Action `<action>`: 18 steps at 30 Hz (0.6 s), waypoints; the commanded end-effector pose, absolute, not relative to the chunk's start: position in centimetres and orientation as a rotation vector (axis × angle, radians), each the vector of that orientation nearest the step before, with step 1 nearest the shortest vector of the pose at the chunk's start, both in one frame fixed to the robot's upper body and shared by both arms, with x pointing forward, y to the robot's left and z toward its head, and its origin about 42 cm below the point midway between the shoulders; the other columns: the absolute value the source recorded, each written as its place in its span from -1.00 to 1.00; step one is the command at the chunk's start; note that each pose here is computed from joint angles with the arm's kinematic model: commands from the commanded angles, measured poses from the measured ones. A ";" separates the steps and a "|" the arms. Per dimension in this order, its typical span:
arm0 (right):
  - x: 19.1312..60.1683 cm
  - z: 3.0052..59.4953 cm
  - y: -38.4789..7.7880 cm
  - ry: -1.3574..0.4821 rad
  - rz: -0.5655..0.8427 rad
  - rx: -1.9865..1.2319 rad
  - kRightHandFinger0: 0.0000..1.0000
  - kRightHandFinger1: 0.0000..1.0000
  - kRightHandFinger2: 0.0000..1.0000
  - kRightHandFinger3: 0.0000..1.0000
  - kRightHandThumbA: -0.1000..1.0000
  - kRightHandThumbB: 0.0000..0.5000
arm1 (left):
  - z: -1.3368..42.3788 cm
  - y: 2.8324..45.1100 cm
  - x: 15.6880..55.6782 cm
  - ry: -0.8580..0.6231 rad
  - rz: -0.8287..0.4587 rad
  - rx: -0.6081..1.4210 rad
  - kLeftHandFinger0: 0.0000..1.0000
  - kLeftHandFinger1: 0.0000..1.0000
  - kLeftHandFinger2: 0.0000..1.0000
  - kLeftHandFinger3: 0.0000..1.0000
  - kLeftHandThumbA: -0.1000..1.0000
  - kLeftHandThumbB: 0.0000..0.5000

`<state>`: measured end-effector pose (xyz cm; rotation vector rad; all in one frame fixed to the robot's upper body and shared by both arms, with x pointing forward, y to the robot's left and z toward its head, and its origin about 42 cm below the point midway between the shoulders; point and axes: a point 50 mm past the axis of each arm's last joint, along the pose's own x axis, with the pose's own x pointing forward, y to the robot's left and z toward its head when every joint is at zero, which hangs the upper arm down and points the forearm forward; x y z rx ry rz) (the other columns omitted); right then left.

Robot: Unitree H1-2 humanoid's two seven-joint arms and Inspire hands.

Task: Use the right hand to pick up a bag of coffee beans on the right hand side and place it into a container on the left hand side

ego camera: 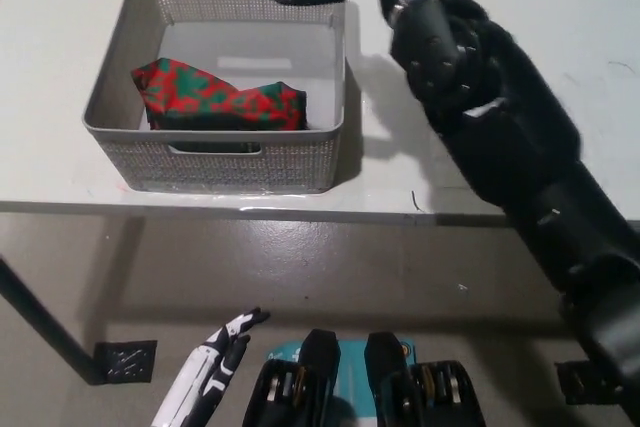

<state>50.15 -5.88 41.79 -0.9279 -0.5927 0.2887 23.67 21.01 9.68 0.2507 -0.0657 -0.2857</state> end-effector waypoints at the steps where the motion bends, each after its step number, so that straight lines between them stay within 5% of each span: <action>1: 45.2 48.8 -12.3 -0.775 0.218 -0.874 1.00 1.00 1.00 1.00 1.00 0.48 | 11.3 21.4 23.8 -0.115 -0.293 0.275 1.00 1.00 1.00 1.00 1.00 -0.16; 9: 33.8 46.4 -21.7 -1.008 0.012 -0.580 1.00 1.00 1.00 1.00 1.00 0.31 | 11.0 22.0 23.7 -0.116 -0.276 0.275 1.00 1.00 1.00 1.00 1.00 0.02; 13: 27.4 40.3 -23.4 -0.994 0.030 -0.440 1.00 1.00 1.00 1.00 1.00 0.29 | 10.9 21.8 23.8 -0.118 -0.269 0.250 1.00 1.00 1.00 1.00 1.00 -0.09; 16: 24.5 36.5 -23.3 -0.921 0.071 -0.335 1.00 1.00 1.00 1.00 1.00 0.46 | 11.0 21.8 24.0 -0.126 -0.260 0.238 1.00 1.00 1.00 1.00 1.00 -0.10; 18: 23.1 34.3 -23.0 -0.894 0.079 -0.315 1.00 1.00 1.00 1.00 1.00 0.35 | 11.0 21.8 24.0 -0.130 -0.258 0.237 1.00 1.00 1.00 1.00 1.00 -0.10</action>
